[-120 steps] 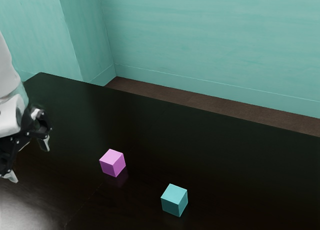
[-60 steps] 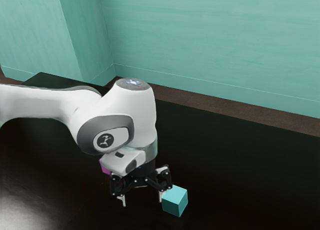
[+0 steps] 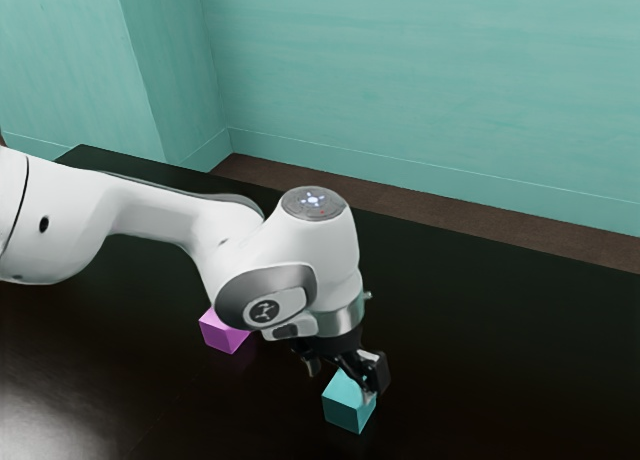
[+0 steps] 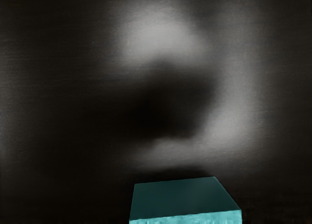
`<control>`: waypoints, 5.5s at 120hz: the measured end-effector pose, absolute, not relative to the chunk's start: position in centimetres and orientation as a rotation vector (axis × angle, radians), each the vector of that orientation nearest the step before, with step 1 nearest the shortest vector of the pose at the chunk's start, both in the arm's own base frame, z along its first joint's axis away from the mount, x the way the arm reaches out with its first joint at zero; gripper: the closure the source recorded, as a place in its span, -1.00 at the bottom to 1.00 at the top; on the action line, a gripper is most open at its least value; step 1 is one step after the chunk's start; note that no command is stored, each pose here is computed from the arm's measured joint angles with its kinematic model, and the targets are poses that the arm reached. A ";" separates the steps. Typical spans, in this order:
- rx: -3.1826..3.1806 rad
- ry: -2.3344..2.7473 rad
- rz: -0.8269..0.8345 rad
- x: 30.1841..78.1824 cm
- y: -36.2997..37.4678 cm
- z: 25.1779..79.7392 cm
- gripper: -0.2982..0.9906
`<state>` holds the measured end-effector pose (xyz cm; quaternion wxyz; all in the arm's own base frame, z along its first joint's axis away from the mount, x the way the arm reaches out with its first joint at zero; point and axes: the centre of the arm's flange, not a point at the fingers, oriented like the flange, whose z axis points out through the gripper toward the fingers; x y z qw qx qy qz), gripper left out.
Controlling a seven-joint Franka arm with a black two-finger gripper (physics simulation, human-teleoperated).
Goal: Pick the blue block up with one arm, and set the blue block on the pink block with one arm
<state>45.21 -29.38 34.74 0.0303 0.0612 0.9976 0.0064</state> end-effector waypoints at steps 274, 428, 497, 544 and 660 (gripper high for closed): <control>0.250 3.253 -0.082 52.6 -27.7 27.1 -0.54; 0.118 3.211 -0.098 51.1 -27.1 26.2 -0.54; 0.083 3.221 -0.098 50.8 -26.7 25.7 -0.30; 0.070 3.210 -0.101 50.9 -26.7 26.5 -0.14; -0.126 3.051 0.089 54.3 -6.0 38.6 -0.02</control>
